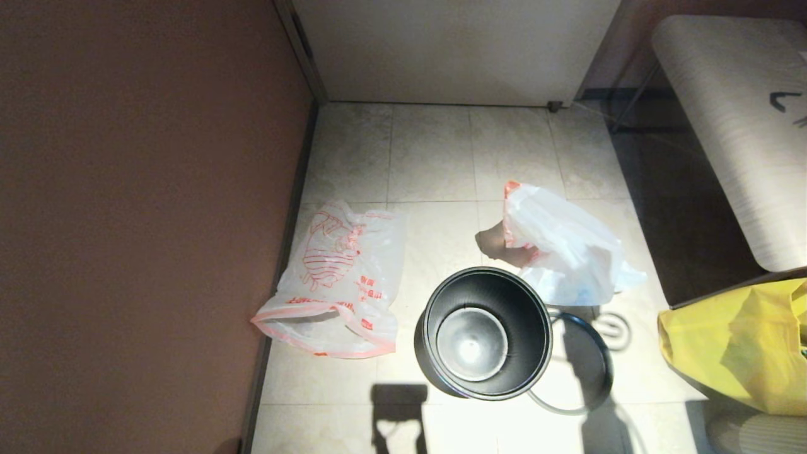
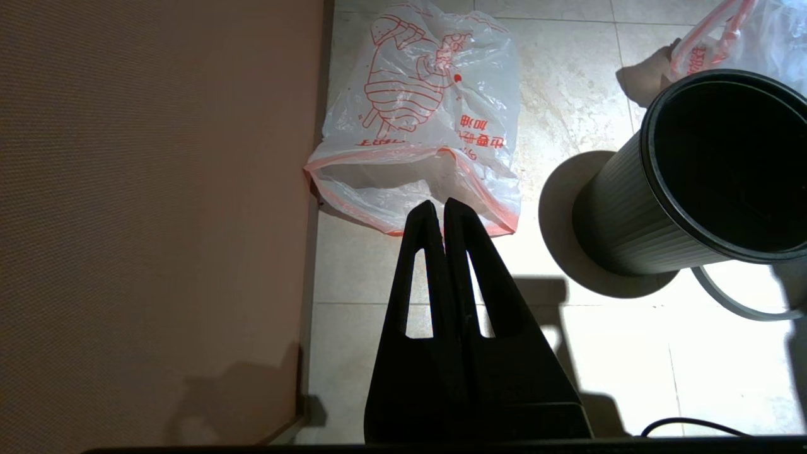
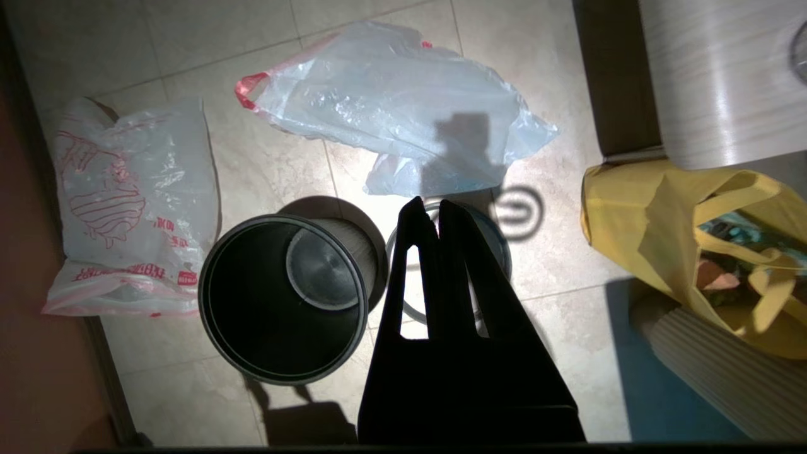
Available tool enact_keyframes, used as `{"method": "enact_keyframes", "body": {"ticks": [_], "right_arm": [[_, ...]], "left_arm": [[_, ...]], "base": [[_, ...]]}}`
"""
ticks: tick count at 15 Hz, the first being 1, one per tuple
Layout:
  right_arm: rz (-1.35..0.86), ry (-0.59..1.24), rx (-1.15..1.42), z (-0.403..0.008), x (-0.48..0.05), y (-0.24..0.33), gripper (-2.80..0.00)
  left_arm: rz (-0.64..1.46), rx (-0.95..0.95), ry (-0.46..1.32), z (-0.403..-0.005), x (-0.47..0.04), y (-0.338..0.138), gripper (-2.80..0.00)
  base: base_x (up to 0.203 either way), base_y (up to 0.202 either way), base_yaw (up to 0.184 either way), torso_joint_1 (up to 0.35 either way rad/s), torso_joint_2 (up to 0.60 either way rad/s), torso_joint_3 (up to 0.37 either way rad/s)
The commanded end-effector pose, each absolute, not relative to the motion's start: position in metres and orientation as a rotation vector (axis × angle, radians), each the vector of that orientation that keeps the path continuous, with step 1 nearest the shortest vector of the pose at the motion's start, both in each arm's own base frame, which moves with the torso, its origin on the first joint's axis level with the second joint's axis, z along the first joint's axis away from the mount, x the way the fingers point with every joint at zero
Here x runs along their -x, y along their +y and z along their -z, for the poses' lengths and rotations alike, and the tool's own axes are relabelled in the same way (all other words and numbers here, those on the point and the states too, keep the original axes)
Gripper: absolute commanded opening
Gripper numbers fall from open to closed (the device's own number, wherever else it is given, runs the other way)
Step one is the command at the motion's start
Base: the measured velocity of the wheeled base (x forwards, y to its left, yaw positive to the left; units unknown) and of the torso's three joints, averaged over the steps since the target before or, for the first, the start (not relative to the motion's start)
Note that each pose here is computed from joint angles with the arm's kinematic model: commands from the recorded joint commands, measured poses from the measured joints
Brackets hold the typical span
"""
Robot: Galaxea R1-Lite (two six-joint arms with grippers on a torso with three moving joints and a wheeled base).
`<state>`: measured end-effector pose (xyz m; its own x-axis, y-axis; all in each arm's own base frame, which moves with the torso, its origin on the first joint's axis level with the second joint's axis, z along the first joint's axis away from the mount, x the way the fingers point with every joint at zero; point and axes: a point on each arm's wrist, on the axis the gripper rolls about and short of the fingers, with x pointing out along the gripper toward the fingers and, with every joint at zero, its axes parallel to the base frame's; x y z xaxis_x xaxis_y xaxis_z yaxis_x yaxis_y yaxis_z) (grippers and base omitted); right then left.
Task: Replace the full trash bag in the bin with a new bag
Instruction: Pick up a new trash bag
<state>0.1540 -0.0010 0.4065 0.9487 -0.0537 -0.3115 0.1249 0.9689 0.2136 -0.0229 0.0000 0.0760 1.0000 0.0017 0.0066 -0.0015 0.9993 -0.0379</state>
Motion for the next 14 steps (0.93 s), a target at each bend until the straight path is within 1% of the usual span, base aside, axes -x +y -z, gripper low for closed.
{"method": "enact_keyframes", "body": {"ticks": [1,4,6,9,12,14], "right_arm": [[0.071,0.193,-0.234,-0.422,-0.094,-0.001,-2.80],[0.063,0.169,-0.233,-0.420,-0.040,-0.001,-2.80],[0.066,0.184,-0.234,-0.412,-0.016,-0.001,-2.80],[0.064,0.152,-0.233,-0.398,0.020,-0.001,-2.80],[0.068,0.112,-0.229,-0.376,0.064,-0.001,-2.80],[0.076,0.114,-0.222,-0.353,0.084,-0.001,-2.80]], "left_arm": [[-0.001,0.038,-0.007,-0.076,0.023,0.000,-2.80],[-0.001,0.038,-0.008,-0.076,0.023,0.000,-2.80],[-0.002,0.038,-0.006,-0.076,0.023,0.000,-2.80],[-0.001,0.038,-0.006,-0.076,0.023,0.000,-2.80],[-0.002,0.038,-0.008,-0.076,0.023,0.000,-2.80],[-0.002,0.038,-0.008,-0.076,0.023,0.000,-2.80]], "base": [[0.000,0.000,0.000,0.000,0.00,0.000],[0.000,0.000,0.000,0.000,0.00,0.000],[0.000,0.000,0.000,0.000,0.00,0.000],[0.000,0.000,0.000,0.000,0.00,0.000],[0.000,0.000,0.000,0.000,0.00,0.000],[0.000,0.000,0.000,0.000,0.00,0.000]]}}
